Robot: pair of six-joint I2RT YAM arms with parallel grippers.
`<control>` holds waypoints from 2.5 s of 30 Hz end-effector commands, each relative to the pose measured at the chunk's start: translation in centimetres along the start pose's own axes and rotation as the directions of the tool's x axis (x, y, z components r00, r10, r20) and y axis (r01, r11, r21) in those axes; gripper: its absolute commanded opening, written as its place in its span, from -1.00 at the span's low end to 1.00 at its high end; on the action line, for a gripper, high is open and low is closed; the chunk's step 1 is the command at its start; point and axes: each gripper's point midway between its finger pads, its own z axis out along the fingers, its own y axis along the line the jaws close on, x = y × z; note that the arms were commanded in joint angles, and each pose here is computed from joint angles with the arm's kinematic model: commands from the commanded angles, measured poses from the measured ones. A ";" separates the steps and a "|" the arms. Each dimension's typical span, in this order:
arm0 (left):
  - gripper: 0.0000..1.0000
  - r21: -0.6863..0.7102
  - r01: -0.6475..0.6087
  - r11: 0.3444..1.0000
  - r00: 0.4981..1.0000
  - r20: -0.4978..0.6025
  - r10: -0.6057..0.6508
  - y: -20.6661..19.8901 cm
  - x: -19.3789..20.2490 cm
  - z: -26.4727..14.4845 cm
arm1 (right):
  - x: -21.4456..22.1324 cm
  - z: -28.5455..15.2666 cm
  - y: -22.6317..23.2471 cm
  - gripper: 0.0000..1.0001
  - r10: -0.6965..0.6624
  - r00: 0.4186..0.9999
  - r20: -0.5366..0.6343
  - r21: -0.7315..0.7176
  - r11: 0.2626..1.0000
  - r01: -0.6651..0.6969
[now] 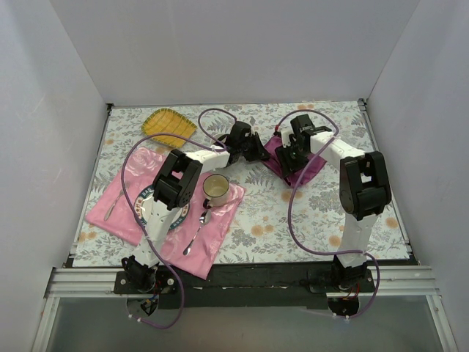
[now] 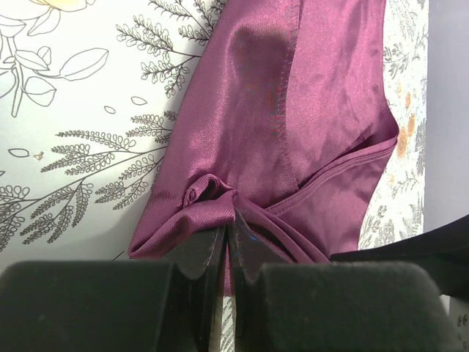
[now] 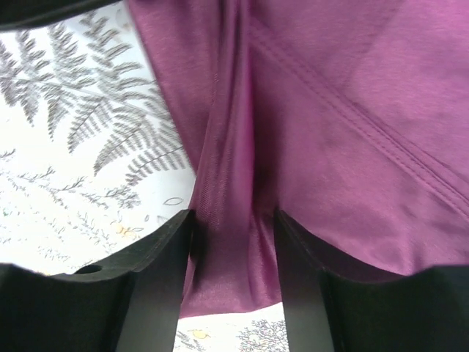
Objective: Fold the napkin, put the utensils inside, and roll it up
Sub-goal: Roll the napkin with the utensil
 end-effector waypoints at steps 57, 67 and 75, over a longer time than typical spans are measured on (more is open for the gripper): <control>-0.62 -0.002 -0.157 0.988 0.985 -0.073 0.156 -2.6 -0.3 -2.1 | 3.0 1.5 -3.4 -0.45 0.057 0.997 -0.058 0.214 0.976 -0.043; -0.30 0.112 -0.144 0.983 0.988 -0.047 0.150 -7.0 -1.8 -4.3 | 3.9 2.3 -3.5 -0.65 0.087 0.993 -0.075 0.170 0.983 -0.073; -0.25 0.215 -0.134 0.968 0.989 -0.028 0.143 -9.5 -1.9 -5.7 | 4.0 2.2 -2.7 -0.60 0.103 0.993 -0.062 0.118 0.988 -0.095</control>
